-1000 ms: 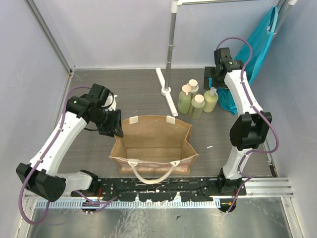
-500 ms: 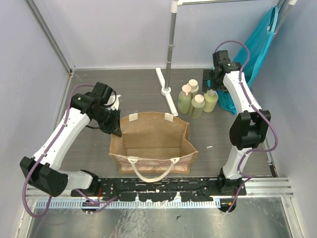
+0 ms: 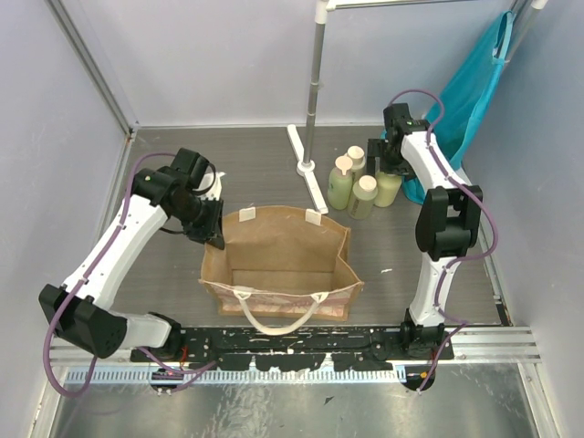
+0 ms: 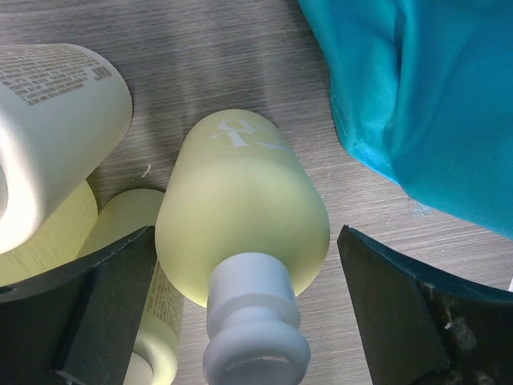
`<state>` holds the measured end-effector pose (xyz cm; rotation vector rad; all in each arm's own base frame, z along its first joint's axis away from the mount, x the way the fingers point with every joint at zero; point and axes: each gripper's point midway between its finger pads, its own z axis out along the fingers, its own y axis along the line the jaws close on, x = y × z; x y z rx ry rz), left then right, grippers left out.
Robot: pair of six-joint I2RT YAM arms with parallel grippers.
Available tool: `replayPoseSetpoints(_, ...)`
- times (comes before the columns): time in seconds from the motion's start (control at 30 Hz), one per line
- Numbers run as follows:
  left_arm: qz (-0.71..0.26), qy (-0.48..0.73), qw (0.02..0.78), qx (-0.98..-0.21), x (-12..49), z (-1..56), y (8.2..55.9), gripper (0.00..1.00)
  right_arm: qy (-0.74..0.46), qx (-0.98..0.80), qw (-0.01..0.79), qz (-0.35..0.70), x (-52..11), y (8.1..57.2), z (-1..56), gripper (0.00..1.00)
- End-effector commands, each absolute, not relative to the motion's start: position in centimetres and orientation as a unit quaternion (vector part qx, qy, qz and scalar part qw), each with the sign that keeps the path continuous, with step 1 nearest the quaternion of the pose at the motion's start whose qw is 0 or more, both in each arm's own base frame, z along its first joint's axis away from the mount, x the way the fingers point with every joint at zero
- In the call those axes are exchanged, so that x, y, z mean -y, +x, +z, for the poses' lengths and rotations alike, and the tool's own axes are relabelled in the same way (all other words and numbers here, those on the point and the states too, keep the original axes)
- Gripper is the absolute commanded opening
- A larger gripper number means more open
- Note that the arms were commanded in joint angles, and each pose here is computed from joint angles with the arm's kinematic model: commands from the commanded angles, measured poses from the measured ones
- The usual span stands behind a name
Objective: Place the personal care products into the canvas bag
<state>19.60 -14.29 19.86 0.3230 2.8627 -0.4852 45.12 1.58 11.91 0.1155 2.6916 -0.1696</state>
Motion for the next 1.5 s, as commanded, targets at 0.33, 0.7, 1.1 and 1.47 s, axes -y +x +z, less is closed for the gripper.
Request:
replayPoseSetpoints(0.33,-0.173,0.121,0.137,-0.968,14.9,21.2,20.9,0.03,0.031,-0.972,0.228,-0.042,-1.7,45.9,13.0,0.60)
replayPoseSetpoints(0.7,-0.175,0.128,0.137,-0.967,15.2,21.2,21.4,0.02,0.023,-0.977,0.202,-0.063,-0.9,44.7,12.3,0.80)
replayPoseSetpoints(1.1,-0.175,0.129,0.134,-0.967,15.3,21.1,21.6,0.00,0.019,-0.981,0.184,-0.062,-1.0,44.7,10.7,0.85)
replayPoseSetpoints(1.47,-0.176,0.131,0.136,-0.966,15.5,21.2,22.0,0.00,0.012,-0.985,0.166,-0.054,-1.2,44.6,10.6,0.50)
